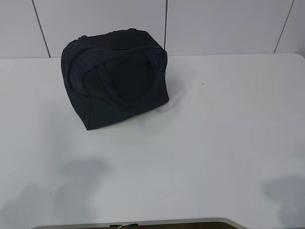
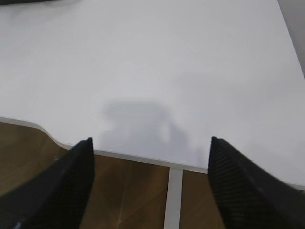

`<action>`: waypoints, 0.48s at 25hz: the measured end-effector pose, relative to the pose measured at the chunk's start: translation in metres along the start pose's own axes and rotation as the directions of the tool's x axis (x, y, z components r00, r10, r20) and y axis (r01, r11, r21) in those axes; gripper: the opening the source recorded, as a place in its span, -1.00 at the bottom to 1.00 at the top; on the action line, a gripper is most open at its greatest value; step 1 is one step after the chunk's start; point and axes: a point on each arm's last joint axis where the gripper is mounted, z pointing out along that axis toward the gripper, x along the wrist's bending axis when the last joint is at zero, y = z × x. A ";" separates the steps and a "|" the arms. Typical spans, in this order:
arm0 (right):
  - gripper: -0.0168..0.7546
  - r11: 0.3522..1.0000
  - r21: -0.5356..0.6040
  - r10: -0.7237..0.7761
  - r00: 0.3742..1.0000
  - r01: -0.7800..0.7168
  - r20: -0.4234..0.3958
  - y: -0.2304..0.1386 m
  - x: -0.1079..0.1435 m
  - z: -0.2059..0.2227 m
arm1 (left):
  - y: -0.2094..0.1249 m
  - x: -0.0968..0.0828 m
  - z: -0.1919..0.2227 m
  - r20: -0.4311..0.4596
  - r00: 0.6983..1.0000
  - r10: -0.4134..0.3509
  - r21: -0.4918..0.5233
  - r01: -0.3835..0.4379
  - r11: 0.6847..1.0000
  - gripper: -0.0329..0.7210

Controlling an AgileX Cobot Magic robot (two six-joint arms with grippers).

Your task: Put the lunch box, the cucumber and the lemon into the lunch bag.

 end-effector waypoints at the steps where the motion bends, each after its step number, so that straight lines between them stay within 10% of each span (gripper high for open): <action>1: 0.57 1.000 0.000 0.000 1.000 0.000 0.000 0.000 0.000 0.000 | 0.000 0.000 0.000 0.000 1.000 0.000 0.000 0.000 1.000 0.23; 12: 0.56 1.000 0.000 0.000 1.000 0.000 0.000 0.000 0.000 0.000 | 0.000 0.000 0.000 0.000 1.000 0.000 0.000 0.000 1.000 0.23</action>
